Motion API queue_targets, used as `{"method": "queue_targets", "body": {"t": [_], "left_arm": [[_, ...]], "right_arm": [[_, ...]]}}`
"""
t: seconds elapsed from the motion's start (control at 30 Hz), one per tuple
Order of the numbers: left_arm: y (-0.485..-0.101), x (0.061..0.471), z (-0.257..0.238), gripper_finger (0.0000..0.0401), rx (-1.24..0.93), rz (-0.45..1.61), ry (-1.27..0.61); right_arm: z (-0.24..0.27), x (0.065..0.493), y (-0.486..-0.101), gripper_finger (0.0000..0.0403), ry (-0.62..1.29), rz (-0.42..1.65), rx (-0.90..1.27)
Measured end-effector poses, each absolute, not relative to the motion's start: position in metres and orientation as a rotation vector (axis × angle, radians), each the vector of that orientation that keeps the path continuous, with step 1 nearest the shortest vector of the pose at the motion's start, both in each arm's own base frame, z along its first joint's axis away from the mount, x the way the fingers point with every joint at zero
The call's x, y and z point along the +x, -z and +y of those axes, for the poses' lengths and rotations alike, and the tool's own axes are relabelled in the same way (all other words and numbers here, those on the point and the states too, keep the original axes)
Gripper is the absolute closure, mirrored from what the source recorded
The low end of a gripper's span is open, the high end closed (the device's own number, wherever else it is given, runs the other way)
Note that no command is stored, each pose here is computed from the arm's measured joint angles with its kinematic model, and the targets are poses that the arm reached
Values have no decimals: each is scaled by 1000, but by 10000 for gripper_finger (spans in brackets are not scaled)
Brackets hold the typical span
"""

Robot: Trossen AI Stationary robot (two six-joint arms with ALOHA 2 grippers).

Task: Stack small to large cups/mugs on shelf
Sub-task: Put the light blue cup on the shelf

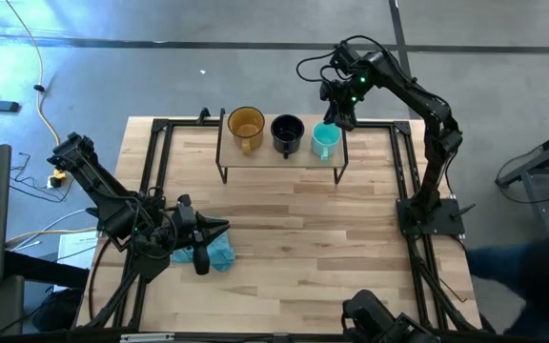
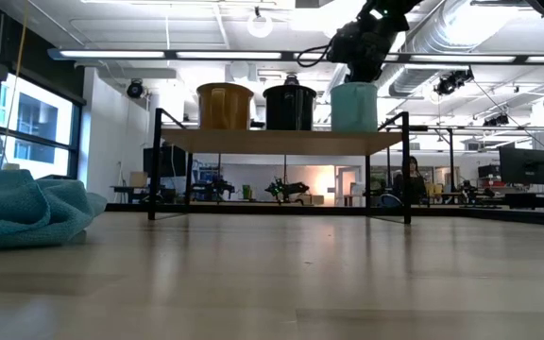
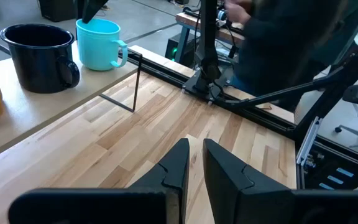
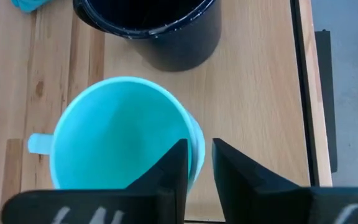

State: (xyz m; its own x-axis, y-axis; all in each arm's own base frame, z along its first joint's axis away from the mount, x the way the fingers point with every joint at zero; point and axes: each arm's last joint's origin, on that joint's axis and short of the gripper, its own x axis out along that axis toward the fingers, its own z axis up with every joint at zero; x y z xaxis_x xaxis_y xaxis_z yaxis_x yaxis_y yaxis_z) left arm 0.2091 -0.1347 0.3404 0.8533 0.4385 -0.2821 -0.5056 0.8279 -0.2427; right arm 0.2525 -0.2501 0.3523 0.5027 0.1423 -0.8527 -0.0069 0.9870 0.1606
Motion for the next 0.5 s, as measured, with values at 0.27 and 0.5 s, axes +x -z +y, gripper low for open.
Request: {"method": "queue_targets", "body": {"t": [0.27,0.5], "left_arm": [[-340,209,-135,364,-319,218,-505],[-340,209,-135,364,-319,219,-505]], "right_arm": [[-251,254,-353,341,-85,1029,126],[-252,254,-353,341,-84,1021,112]]}}
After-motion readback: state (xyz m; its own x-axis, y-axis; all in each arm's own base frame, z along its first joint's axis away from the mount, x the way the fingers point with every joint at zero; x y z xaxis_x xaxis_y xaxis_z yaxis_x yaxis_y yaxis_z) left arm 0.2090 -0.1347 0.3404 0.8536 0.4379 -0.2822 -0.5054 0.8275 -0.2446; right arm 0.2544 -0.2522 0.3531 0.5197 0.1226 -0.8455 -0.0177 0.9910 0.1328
